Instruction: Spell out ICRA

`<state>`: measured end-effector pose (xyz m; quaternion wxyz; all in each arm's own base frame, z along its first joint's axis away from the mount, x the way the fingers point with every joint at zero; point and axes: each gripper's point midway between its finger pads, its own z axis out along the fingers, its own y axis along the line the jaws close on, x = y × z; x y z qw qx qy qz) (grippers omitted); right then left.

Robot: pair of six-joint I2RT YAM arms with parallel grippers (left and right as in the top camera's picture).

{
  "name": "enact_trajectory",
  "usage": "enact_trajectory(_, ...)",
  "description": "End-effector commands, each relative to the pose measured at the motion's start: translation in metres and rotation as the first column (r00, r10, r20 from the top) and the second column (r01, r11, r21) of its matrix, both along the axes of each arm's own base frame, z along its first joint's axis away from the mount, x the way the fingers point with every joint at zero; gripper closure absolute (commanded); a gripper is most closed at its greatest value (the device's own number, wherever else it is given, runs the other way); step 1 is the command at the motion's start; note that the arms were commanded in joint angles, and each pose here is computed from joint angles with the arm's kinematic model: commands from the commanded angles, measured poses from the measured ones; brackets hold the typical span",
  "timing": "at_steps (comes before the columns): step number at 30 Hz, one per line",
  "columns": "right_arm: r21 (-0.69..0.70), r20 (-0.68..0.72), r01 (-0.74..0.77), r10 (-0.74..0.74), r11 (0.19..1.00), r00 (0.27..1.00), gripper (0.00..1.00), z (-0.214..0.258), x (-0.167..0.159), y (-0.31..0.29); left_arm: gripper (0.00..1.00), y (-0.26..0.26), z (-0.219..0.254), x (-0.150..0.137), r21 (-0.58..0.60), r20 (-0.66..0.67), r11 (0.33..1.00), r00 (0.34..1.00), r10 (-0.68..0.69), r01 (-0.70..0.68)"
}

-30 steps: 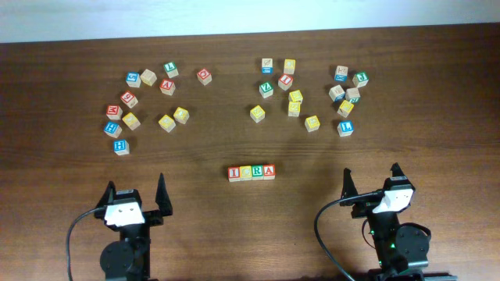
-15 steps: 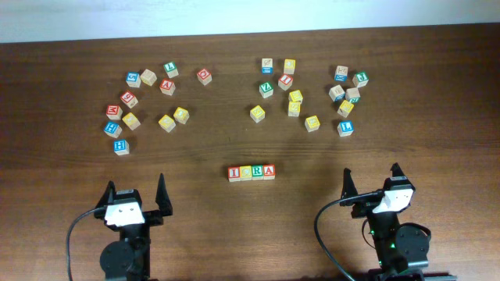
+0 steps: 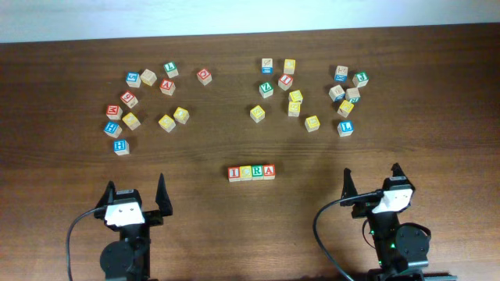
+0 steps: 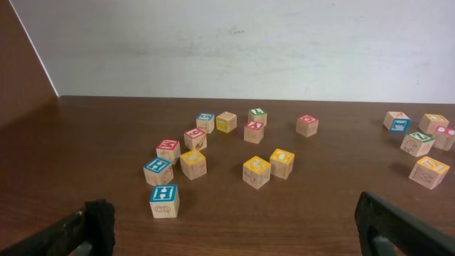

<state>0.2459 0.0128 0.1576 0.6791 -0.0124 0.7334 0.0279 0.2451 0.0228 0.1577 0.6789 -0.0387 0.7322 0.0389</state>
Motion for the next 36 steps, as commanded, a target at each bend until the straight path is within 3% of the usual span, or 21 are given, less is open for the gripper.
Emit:
enact_trajectory(1,-0.050,-0.002,0.017,-0.017,0.999,1.000,0.02,-0.003,0.000,-0.004,0.01,-0.002,-0.001,0.000,0.015,-0.005,1.000,1.000,-0.013,0.013)
enact_trajectory(16,0.036,-0.007,0.072,-0.071,0.997,0.997,0.02,-0.003,0.000,-0.015,0.01,-0.002,-0.001,0.000,0.015,-0.005,1.000,1.000,-0.013,0.013)
enact_trajectory(36,-0.009,-0.003,0.028,-0.028,1.000,1.000,0.02,-0.002,0.000,-0.006,0.01,-0.002,-0.001,0.000,0.014,-0.005,1.000,1.000,-0.013,0.013)
